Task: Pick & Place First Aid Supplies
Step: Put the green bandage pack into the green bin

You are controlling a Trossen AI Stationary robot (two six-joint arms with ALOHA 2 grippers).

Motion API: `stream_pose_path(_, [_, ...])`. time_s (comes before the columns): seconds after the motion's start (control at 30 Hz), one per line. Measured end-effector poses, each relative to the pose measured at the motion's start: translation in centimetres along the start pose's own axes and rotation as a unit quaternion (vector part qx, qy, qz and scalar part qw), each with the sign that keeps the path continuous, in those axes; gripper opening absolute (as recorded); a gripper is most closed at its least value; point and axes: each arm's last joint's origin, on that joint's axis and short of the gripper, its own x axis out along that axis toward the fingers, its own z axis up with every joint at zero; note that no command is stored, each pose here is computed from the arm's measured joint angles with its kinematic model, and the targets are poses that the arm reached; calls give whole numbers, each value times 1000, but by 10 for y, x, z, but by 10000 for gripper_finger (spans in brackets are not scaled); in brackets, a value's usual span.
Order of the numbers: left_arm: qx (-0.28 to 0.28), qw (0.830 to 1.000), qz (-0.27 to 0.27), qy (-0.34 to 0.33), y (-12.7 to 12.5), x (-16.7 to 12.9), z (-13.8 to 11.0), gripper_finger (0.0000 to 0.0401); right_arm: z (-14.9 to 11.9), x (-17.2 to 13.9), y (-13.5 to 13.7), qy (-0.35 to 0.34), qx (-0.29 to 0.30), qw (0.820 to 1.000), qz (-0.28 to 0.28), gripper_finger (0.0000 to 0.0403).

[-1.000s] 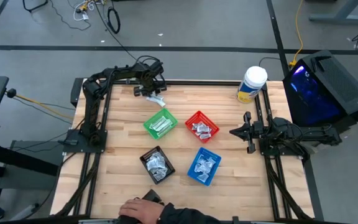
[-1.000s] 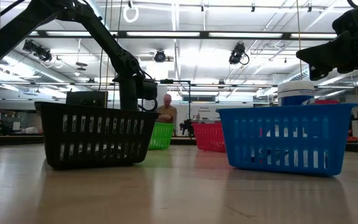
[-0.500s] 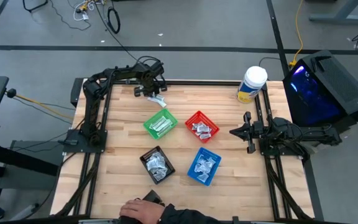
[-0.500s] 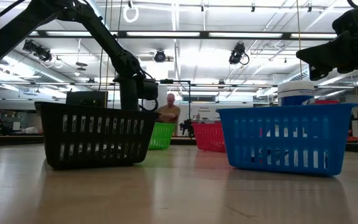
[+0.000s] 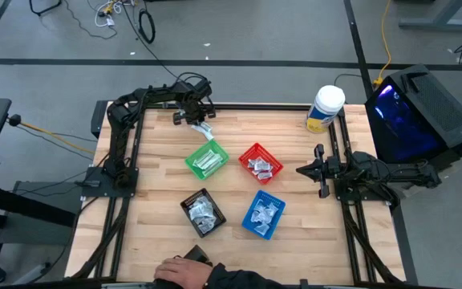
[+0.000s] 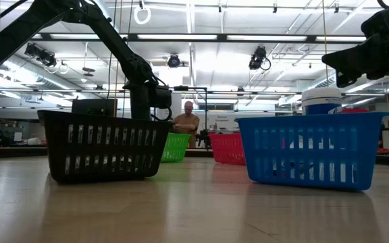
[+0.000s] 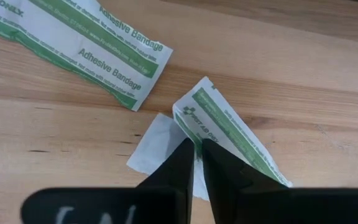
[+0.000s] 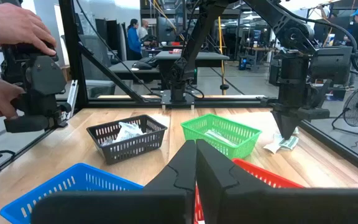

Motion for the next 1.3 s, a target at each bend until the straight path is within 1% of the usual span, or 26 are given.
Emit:
stream_pose_path(0.4, [0, 1000, 0, -1, 0, 0, 0, 7, 0, 0, 0, 0, 0, 1000, 0, 13])
stream_pose_path(0.77, [1, 1000, -3, -7, -1, -2, 1, 4, 0, 0, 0, 0, 0, 1000, 0, 13])
stream_pose_path(0.9, [2, 1000, -13, -16, -1, -12, 0, 4, 0, 0, 0, 0, 0, 1000, 0, 13])
stream_pose_path(1.03, [3, 999, -23, -38, -2, -28, 0, 3, 0, 0, 0, 0, 0, 1000, 0, 13])
stream_pose_path(1.3, [8, 997, -52, -60, -3, -56, -4, 3, 0, 0, 0, 0, 0, 1000, 0, 13])
